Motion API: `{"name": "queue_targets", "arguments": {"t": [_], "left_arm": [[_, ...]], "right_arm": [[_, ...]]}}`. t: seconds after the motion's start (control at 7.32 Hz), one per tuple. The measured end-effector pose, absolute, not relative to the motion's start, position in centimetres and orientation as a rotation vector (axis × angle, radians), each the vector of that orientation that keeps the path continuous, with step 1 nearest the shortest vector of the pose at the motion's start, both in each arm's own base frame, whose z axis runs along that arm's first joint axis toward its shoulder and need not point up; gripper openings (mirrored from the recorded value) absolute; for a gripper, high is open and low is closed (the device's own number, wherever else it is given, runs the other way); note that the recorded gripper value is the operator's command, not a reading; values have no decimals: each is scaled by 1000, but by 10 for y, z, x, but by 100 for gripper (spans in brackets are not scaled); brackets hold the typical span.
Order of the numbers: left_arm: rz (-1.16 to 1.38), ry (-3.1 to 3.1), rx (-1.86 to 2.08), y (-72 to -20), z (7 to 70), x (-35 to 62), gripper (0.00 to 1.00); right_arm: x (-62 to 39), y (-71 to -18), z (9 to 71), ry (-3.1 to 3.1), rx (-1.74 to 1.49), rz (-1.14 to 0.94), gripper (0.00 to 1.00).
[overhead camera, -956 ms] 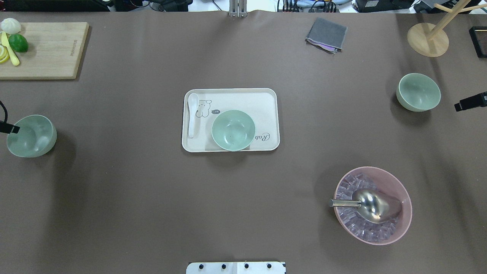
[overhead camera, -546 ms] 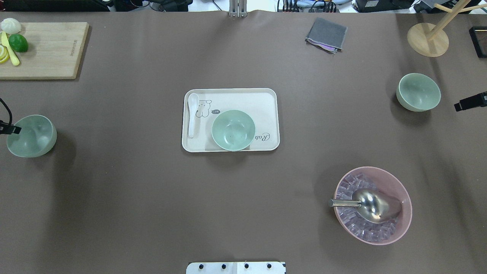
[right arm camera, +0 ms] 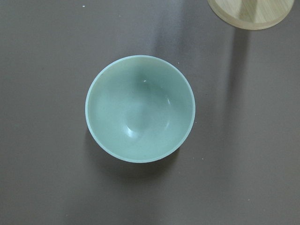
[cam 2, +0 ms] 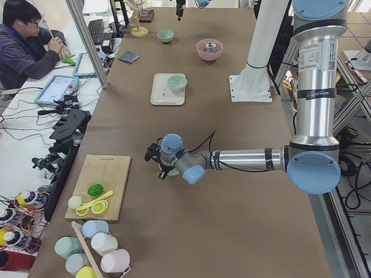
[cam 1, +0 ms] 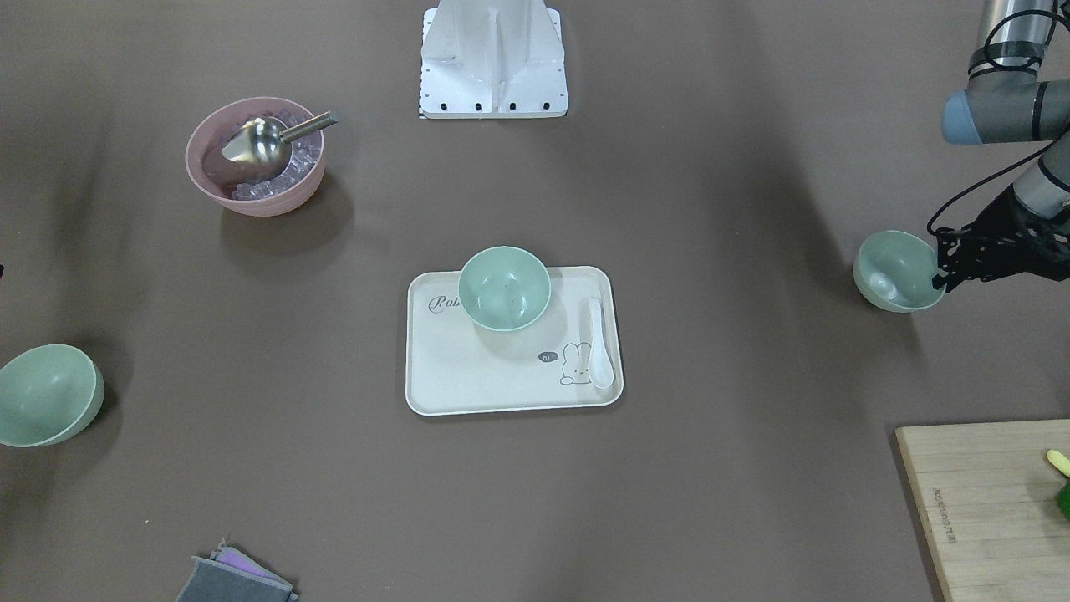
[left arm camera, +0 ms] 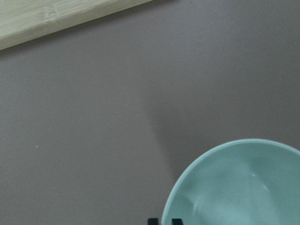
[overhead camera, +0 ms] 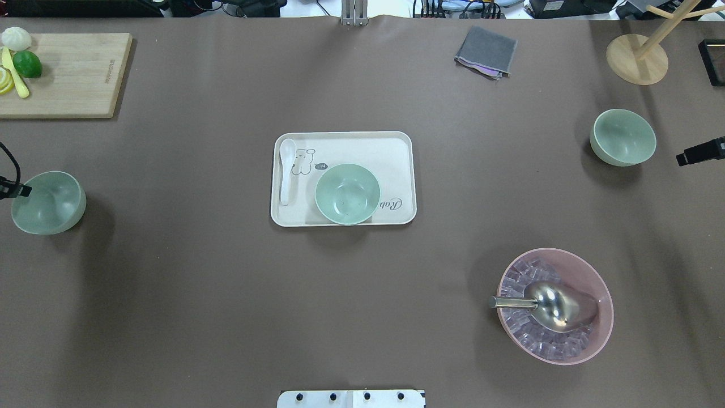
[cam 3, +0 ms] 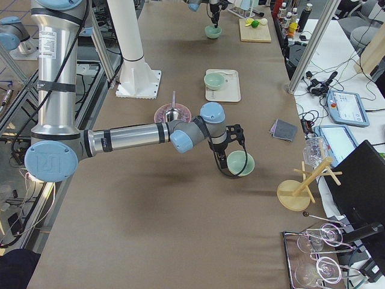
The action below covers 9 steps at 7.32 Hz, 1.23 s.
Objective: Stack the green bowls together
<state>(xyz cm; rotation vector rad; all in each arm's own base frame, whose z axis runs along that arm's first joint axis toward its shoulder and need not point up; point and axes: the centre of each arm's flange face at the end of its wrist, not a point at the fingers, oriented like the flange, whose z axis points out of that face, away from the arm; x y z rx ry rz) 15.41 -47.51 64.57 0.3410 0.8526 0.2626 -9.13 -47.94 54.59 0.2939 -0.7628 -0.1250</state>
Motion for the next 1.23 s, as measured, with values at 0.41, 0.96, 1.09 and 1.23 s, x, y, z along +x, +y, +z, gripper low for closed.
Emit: {"name": "queue_targets", "arguments": {"t": [0.41,0.96,1.09,1.23], "left_arm": [[264,853,342,-478,644,156,19],[269,856,346,-479,642,157,0],[270,857,348,-479,641,157,0],[272,862,351,-480,638,157,0]], "right_arm": [[-91,-480,546,-764,292,-124,100],[-91,-480,547,-762,291,-122,100],[-91,-480,547,-763,290,-121,100],[-91,-479,548,-762,288,-121,100]]}}
